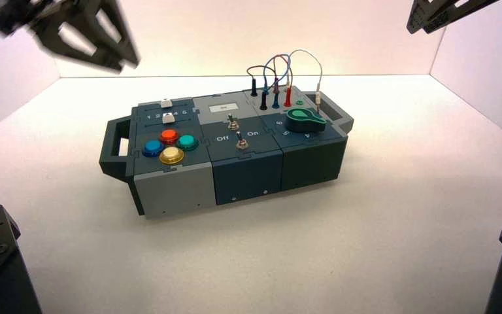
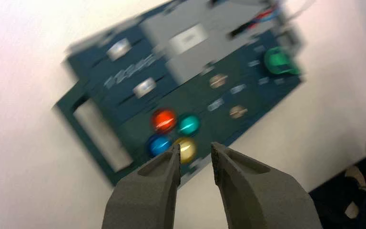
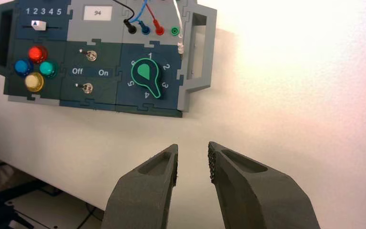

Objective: Flip the bottom switch on with the right gripper.

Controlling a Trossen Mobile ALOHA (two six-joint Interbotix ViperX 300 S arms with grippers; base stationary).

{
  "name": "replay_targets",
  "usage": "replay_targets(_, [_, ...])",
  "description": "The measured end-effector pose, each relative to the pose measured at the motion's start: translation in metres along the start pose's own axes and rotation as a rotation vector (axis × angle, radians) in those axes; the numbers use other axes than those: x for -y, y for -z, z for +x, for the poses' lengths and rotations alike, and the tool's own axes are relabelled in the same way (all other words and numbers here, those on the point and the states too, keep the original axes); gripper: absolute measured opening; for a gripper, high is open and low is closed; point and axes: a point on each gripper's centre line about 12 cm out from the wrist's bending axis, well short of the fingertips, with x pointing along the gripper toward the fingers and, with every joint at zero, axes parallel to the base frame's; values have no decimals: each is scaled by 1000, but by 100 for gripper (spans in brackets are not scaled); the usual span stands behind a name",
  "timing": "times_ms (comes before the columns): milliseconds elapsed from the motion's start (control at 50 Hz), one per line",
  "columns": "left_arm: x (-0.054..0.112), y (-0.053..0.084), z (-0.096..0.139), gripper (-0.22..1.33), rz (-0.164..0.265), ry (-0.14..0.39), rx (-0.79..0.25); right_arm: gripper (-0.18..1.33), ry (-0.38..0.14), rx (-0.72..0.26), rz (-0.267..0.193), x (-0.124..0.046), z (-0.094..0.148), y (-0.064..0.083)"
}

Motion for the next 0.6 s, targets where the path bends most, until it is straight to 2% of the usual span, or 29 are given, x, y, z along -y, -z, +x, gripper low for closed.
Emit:
replay_targets(200, [-17, 3, -4, 77, -99, -39, -2, 74, -46, -9, 1, -8, 0, 1])
replay_targets(340, [-29, 5, -7, 78, -193, -74, -14, 74, -72, -12, -10, -15, 0, 0])
replay_targets(480, [-40, 7, -6, 78, -236, -125, -71, 74, -97, -12, -7, -19, -3, -1])
replay_targets(600, [-45, 4, -5, 78, -237, -160, -101, 74, -116, -13, -7, -23, -3, -2])
